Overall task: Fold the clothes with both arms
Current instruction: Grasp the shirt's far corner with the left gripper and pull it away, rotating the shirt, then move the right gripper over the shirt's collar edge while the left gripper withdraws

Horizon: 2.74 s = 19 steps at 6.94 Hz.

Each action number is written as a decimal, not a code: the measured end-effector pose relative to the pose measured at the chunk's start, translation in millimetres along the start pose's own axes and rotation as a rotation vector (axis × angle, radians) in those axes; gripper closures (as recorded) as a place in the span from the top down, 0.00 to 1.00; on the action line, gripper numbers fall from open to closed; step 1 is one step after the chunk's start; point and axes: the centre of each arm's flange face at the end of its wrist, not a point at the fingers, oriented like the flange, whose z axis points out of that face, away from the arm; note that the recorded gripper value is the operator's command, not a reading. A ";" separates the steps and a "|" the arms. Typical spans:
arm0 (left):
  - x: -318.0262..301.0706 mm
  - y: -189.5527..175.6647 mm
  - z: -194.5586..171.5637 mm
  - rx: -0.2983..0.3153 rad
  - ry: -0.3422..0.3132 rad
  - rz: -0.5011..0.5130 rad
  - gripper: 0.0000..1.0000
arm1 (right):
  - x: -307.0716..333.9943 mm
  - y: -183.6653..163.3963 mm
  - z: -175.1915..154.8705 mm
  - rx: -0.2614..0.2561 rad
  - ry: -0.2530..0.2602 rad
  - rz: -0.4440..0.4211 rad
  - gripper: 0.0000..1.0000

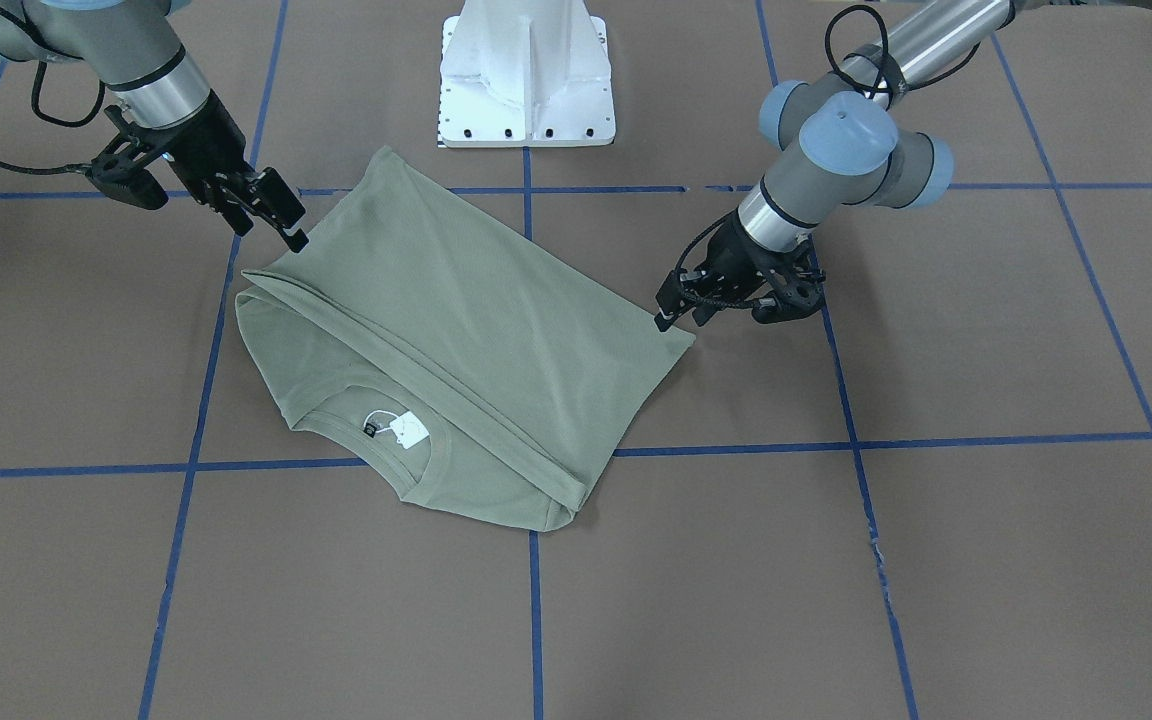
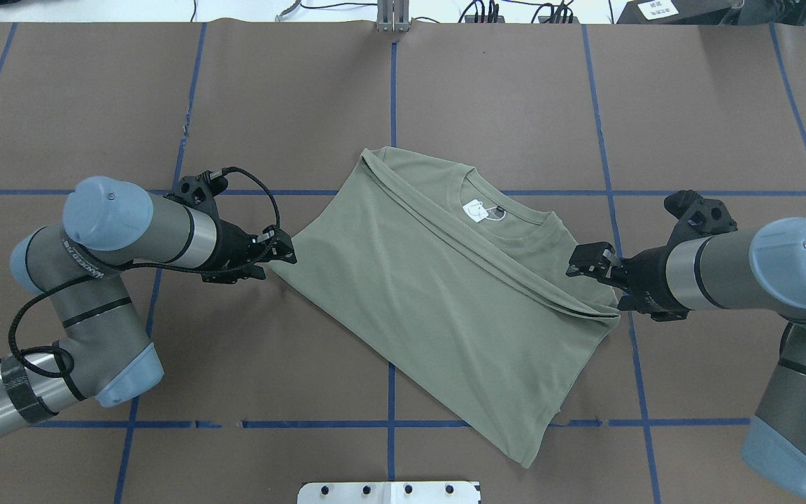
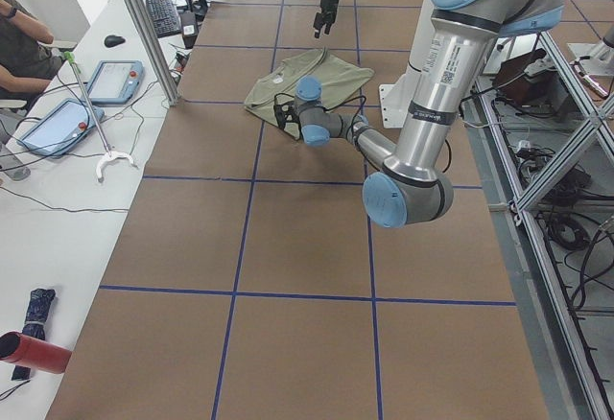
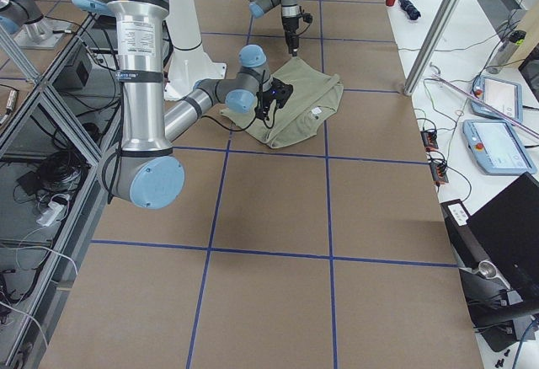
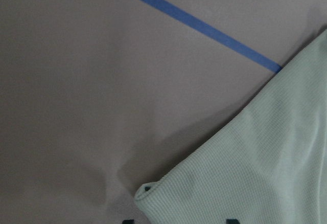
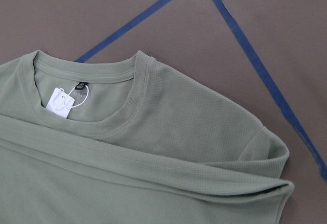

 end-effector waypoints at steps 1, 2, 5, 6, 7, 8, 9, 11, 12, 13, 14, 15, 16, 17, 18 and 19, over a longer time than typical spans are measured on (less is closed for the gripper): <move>-1.3 2.3 7.3 -0.005 -0.010 0.000 0.61 | 1.4 -7.3 0.7 0.011 0.004 -0.016 1.00; -2.1 3.8 11.0 -0.007 -0.014 0.001 0.49 | 1.9 -10.3 0.6 0.016 0.005 -0.022 1.00; -1.7 0.3 12.7 0.027 -0.014 0.003 0.00 | 3.3 -12.7 3.0 0.019 0.010 -0.023 1.00; -2.3 -4.2 12.0 0.043 -0.015 0.006 0.00 | 3.3 -12.8 3.5 0.019 0.011 -0.023 1.00; -3.5 -14.2 8.3 0.062 -0.016 0.016 0.00 | 3.3 -12.8 3.6 0.019 0.011 -0.023 1.00; -5.1 -37.3 -3.4 0.098 -0.015 0.046 0.00 | 3.6 -13.2 3.5 0.019 0.011 -0.023 1.00; -4.2 -70.9 -16.0 0.146 -0.019 0.080 0.00 | 3.8 -13.3 2.9 0.020 0.011 -0.022 1.00; 38.7 -163.2 -18.4 0.246 -0.036 0.090 0.00 | 3.1 -13.3 1.9 0.022 0.008 -0.021 1.00; 71.2 -205.8 -19.0 0.295 -0.040 0.072 0.00 | 2.5 -13.5 2.1 0.025 0.007 -0.020 1.00; 97.2 -235.6 -15.8 0.345 -0.037 0.060 0.00 | 1.1 -13.0 3.7 0.025 0.007 -0.020 1.00; 111.5 -257.7 -6.1 0.386 -0.032 0.049 0.00 | -5.9 -12.0 7.9 0.025 0.001 -0.021 1.00; 115.9 -270.4 1.2 0.408 -0.026 0.045 0.00 | -17.1 -10.9 12.7 0.023 -0.011 -0.023 1.00; 122.6 -277.3 5.9 0.416 -0.021 0.042 0.02 | -26.2 -9.2 15.7 0.021 -0.022 -0.025 1.00; 131.7 -282.5 9.7 0.420 -0.014 0.042 0.47 | -34.4 -6.3 19.2 0.016 -0.030 -0.029 1.00; 134.9 -286.5 9.8 0.422 -0.007 0.045 0.51 | -47.1 -3.4 28.0 0.010 -0.032 -0.033 1.00; 135.1 -286.3 3.2 0.415 0.009 0.054 0.51 | -69.7 2.1 44.7 0.000 -0.020 -0.041 1.00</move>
